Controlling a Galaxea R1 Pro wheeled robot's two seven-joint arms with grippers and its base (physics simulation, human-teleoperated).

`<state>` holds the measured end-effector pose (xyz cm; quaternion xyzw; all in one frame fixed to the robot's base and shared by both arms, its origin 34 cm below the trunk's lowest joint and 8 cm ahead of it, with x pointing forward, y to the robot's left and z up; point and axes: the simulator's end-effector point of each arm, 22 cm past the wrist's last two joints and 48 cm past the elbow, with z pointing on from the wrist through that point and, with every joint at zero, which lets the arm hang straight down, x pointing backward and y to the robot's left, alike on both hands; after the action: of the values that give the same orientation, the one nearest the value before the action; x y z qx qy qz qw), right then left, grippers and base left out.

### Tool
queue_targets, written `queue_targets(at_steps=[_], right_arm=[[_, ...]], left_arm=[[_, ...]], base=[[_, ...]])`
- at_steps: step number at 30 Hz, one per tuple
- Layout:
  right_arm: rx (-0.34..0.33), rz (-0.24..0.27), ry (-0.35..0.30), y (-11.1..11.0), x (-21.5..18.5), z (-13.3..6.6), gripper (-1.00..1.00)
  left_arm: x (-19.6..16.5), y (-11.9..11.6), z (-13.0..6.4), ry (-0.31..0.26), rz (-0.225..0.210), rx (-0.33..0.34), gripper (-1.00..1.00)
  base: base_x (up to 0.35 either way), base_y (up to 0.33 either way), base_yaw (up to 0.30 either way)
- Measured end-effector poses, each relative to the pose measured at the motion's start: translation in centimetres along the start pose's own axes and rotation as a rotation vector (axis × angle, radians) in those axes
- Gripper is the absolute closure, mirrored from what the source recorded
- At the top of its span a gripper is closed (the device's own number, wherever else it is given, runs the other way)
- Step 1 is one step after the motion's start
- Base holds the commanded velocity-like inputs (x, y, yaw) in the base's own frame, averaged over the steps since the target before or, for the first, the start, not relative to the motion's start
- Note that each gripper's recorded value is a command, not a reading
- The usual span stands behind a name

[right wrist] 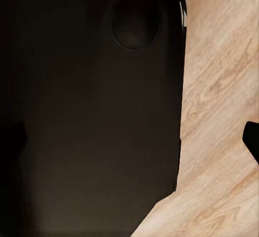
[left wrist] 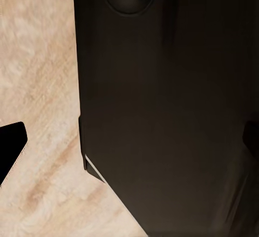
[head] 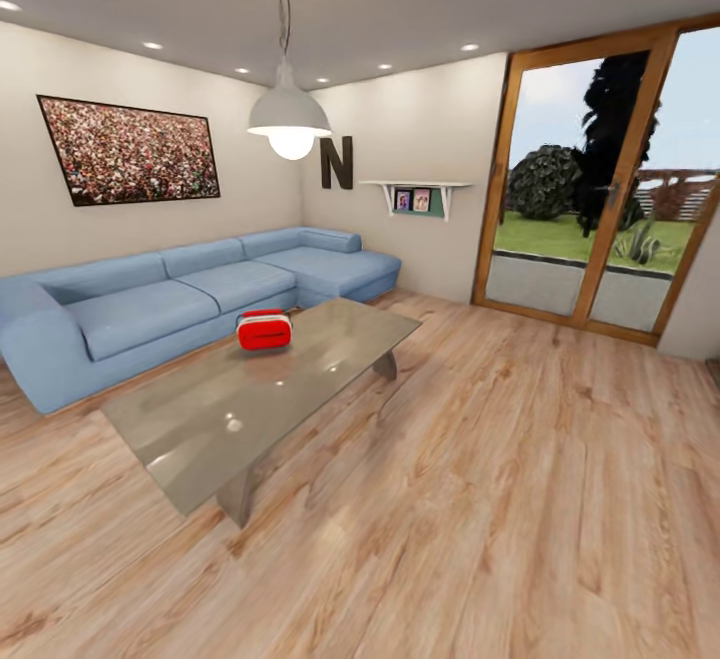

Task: Turn on the radio receiver that's on the table in the living room.

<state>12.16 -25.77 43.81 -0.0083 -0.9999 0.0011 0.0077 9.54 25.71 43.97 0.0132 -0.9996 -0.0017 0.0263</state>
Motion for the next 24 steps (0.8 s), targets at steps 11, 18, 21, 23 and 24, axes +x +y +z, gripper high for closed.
queue_targets(at_steps=[11,18,21,23,24], right_arm=[[-0.001,0.0,0.003,0.03,0.05,0.0,-1.0],[-0.004,-0.006,0.002,0.16,0.04,0.0,-1.0],[-0.006,-0.01,0.001,0.3,0.02,0.0,-1.0],[-0.006,-0.011,0.0,0.31,0.01,0.0,-1.0],[-0.006,-0.011,0.0,0.31,0.0,0.0,-1.0]], left_arm=[[0.01,-0.01,0.0,0.0,0.001,0.0,-1.0],[0.01,-0.01,0.0,0.001,0.001,0.0,-1.0],[0.02,-0.01,0.0,0.001,0.001,0.0,-1.0],[0.03,0.0,0.0,0.001,0.001,0.0,-1.0],[0.02,0.0,0.0,0.001,0.0,0.0,-1.0]], base=[[0.321,0.0,0.0],[0.324,0.0,0.0],[0.324,0.0,0.0],[0.324,0.0,0.0],[0.324,0.0,0.0]])
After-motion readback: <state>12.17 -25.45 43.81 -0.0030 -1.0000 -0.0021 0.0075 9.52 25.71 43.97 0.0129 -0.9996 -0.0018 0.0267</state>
